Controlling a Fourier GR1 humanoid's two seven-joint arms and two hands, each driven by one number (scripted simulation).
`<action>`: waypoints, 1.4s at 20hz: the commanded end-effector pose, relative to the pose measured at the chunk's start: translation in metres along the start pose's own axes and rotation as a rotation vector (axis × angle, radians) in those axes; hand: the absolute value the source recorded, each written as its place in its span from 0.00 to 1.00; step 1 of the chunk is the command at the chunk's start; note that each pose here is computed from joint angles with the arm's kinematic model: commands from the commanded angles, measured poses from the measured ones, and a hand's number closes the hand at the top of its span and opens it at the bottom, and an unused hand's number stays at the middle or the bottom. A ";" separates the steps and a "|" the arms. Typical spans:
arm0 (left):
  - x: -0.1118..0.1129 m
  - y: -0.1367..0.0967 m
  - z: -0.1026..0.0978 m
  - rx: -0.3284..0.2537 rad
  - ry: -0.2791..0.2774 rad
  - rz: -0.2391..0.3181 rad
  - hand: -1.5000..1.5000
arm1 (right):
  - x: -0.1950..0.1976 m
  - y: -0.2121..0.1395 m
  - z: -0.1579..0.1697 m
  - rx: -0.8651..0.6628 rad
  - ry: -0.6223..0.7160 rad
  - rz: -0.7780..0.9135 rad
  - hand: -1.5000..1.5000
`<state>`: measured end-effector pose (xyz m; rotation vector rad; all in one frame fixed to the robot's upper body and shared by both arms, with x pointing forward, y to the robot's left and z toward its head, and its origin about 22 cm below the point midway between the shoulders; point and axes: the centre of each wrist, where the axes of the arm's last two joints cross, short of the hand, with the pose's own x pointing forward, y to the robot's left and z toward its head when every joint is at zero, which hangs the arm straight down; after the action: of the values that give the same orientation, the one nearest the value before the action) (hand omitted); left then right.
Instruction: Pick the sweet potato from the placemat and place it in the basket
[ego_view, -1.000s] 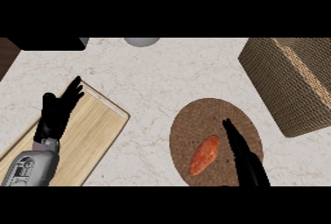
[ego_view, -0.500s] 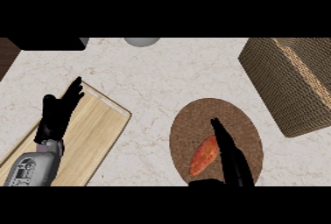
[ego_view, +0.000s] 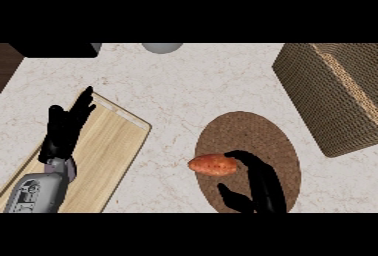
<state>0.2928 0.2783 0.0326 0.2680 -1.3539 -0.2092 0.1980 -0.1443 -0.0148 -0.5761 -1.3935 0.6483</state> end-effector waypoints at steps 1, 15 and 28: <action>-0.008 -0.015 -0.003 -0.004 -0.008 -0.010 0.50 | 0.005 -0.009 -0.025 -0.040 -0.042 0.084 1.00; 0.008 -0.008 -0.009 -0.039 -0.036 -0.015 0.50 | 0.022 -0.025 -0.081 0.189 -0.056 0.772 1.00; -0.010 -0.002 -0.012 0.023 0.013 0.011 0.50 | 0.148 -0.090 -0.084 0.065 -0.278 0.184 1.00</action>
<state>0.2994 0.2803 0.0249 0.2722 -1.3524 -0.2089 0.3054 -0.1025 0.1030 -0.6893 -1.4538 1.1046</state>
